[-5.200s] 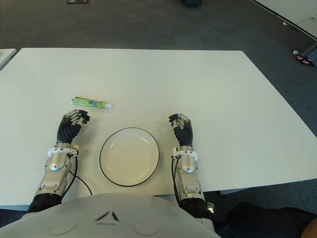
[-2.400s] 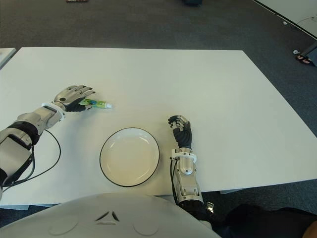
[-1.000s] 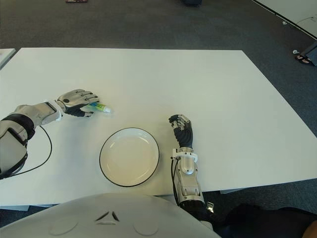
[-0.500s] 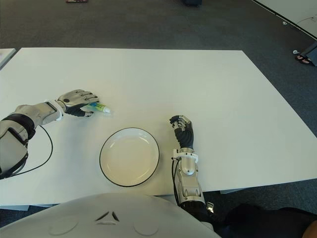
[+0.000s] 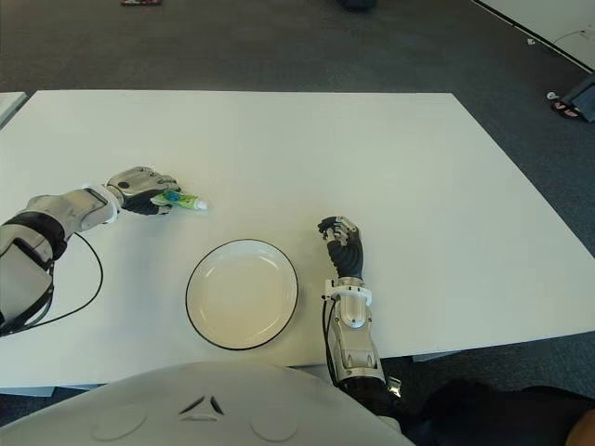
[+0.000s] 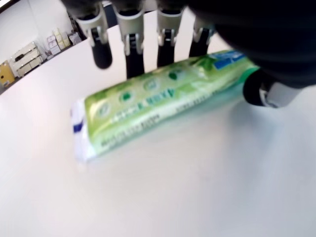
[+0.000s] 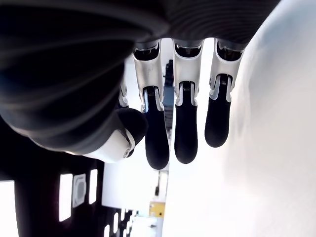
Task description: Put the toothpaste on the table into the plate.
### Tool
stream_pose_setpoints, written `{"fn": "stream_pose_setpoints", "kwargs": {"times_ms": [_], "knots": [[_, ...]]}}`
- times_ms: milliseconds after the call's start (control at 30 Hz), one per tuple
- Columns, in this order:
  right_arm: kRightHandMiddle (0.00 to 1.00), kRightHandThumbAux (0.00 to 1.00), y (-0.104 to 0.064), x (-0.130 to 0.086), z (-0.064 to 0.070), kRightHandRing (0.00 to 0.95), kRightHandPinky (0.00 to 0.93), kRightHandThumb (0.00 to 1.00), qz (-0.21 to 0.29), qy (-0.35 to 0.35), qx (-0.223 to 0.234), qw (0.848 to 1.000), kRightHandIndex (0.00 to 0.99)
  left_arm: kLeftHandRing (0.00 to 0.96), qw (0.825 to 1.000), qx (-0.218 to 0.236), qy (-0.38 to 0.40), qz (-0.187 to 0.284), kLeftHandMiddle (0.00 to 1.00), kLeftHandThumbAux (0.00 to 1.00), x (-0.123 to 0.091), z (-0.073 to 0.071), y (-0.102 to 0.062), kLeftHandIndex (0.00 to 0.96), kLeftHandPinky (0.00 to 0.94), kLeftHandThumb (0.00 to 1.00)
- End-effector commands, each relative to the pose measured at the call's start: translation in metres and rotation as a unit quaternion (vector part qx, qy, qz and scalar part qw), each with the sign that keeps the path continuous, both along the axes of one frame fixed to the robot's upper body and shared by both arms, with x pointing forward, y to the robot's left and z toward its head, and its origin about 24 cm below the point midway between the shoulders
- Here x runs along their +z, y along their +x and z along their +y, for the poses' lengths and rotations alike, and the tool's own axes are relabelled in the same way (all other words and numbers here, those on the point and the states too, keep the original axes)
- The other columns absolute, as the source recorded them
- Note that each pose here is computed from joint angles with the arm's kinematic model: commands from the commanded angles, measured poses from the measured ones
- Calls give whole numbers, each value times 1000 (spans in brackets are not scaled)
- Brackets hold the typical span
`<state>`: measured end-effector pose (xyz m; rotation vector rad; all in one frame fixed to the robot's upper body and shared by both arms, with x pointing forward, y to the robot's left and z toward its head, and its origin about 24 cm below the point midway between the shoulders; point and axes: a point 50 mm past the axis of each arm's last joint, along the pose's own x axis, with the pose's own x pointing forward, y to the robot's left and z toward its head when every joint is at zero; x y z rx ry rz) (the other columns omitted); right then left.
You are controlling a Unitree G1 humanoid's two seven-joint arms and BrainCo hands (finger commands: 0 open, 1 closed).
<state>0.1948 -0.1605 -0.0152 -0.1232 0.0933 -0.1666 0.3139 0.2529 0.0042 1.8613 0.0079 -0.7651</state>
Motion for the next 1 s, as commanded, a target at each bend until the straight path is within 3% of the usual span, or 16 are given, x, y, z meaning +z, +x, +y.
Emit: {"fn": "stream_pose_setpoints", "kwargs": {"times_ms": [33,367,467,500,633,1000], "knots": [[488,725,0,-1,-1,447,438,702,7,-1,-3,1000,430,444,999,4,8,34,429,366,-9,3,-8,309,508,532],[489,725,0,-1,-2,448,440,702,8,0,-4,1000,430,508,999,26,3,28,526,539,-7,5,-6,433,519,487],[486,725,0,-1,-2,446,440,702,7,0,-4,1000,430,562,999,38,2,26,568,602,-8,5,-5,453,564,482],[486,725,1,-1,-2,446,440,702,7,0,-3,1000,430,580,999,40,2,25,586,639,-8,5,-5,444,577,561],[486,725,1,-1,-2,448,442,702,7,-1,-4,1000,430,621,998,55,-5,25,628,690,-8,6,-4,433,606,673],[484,726,3,-1,-2,451,440,700,7,-6,-3,1000,430,663,997,69,-11,23,678,706,-9,7,-4,430,623,704]]}}
